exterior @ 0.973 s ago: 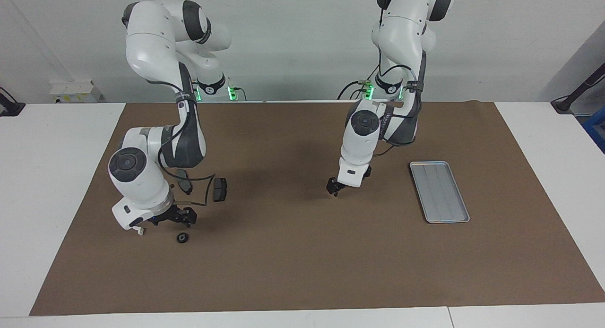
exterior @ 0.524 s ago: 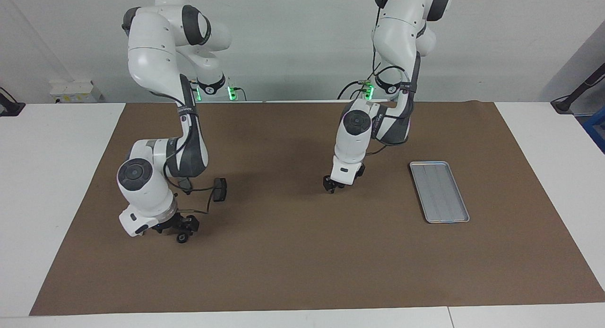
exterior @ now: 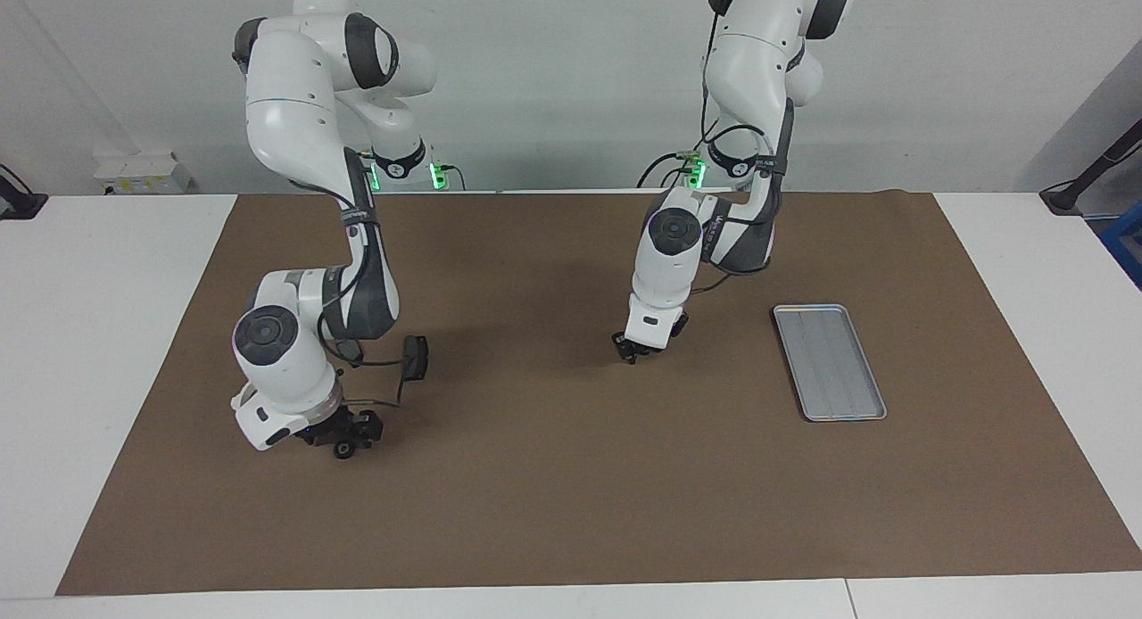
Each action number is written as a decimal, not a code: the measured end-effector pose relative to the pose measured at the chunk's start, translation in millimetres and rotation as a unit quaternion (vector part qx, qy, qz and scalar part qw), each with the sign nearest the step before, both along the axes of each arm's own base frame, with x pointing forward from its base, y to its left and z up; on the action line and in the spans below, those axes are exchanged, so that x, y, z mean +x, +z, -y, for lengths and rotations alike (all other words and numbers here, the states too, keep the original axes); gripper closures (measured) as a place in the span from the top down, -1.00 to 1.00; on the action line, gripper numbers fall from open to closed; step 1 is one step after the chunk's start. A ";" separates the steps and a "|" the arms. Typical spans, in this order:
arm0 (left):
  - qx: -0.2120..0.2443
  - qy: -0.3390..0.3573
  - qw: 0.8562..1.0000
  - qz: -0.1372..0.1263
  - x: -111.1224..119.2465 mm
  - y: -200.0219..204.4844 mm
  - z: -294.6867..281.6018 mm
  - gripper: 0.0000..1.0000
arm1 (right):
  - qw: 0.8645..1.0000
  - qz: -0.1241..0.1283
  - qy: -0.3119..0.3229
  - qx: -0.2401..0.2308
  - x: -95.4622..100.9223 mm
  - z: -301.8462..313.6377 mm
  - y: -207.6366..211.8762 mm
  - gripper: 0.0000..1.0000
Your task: Pick bearing gear from pile to tray
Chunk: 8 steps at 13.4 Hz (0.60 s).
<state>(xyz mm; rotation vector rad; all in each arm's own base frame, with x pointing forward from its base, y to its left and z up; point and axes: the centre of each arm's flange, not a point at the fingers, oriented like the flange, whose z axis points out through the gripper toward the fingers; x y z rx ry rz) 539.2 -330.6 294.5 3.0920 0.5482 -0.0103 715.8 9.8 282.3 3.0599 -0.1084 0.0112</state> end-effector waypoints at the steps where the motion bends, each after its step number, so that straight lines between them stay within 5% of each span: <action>1: 0.001 0.000 1.000 -0.001 0.0 1.1 -0.9 -0.37 | 1.000 0.000 0.000 0.000 0.0 0.2 0.0 0.99; 2: 0.005 -0.003 1.000 -0.005 0.1 1.6 -3.4 -0.53 | 1.000 0.000 -0.001 0.000 0.0 0.7 0.0 0.82; 4: 0.011 -0.007 1.000 -0.010 2.8 3.9 -10.8 -0.53 | 1.000 0.003 -0.003 0.004 0.4 1.1 -0.2 0.80; 5: 0.010 -0.007 1.000 -0.008 6.7 7.6 -16.3 -0.53 | 1.000 0.005 -0.005 0.007 0.3 0.7 -1.3 0.63; 8: 0.015 -0.043 0.999 -0.018 28.3 48.4 -77.5 -0.53 | 1.000 0.006 -0.006 0.009 0.2 1.0 -1.4 0.60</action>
